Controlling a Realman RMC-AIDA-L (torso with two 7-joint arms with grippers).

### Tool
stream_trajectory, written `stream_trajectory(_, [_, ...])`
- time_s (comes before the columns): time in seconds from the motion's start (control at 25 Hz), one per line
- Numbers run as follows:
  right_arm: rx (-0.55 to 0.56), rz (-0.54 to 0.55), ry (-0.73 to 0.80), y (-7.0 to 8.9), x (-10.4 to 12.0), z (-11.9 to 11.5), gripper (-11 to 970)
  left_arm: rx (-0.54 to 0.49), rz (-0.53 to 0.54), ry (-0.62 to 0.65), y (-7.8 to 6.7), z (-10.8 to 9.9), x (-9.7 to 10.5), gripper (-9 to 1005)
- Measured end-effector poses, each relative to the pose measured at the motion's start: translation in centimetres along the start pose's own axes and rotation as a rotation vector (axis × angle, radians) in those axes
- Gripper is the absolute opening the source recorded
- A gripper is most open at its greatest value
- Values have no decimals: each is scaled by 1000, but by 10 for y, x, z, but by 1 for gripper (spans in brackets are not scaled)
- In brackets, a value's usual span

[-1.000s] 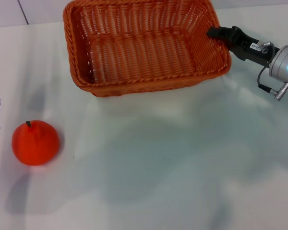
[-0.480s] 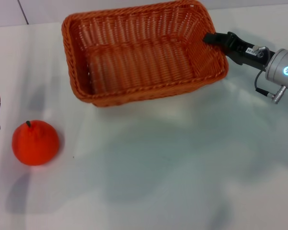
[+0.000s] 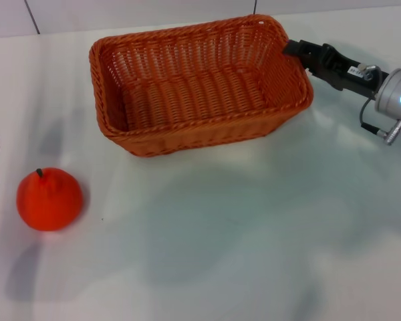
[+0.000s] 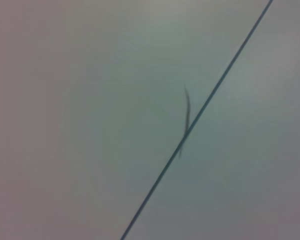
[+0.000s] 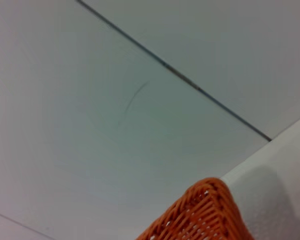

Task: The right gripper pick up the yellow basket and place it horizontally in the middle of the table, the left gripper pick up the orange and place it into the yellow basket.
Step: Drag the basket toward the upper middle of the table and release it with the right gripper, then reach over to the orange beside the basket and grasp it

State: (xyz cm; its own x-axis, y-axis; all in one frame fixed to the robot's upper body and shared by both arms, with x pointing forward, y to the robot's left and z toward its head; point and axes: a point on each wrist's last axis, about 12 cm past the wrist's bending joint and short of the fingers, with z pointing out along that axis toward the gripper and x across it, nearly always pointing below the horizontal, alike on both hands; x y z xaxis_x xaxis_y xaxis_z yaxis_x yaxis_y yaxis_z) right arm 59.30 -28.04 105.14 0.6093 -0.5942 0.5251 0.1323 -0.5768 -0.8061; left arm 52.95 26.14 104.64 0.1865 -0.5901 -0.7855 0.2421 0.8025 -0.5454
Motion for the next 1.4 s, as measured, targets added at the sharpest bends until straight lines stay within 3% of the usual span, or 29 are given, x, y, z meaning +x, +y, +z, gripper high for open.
stream_trajectory(0.16, [-29,18,53,12,8,-15,506,32,25,-24,4,-10,-8,728])
stream_trajectory(0.36, [-92,25,213,34,26,-52,517,101,78,-42,18,-26,-30,728])
stream_trajectory(0.4, [-102,24,248,38,29,-59,517,155,94,-1,32,-40,-49,728])
stream_trajectory(0.52, [-111,21,326,45,34,-76,518,237,122,100,40,-48,-64,729])
stream_trajectory(0.76, [-113,-15,396,48,43,-88,517,508,205,518,40,-59,-78,730])
stream_trajectory(0.92, [-118,-36,422,48,50,-90,516,554,199,672,39,-67,-74,730])
stream_trajectory(1.08, [-116,-38,433,46,53,-88,516,548,196,712,41,-74,-70,731])
stream_trajectory(1.4, [-93,-25,431,39,51,-75,514,441,255,791,50,-89,-51,805])
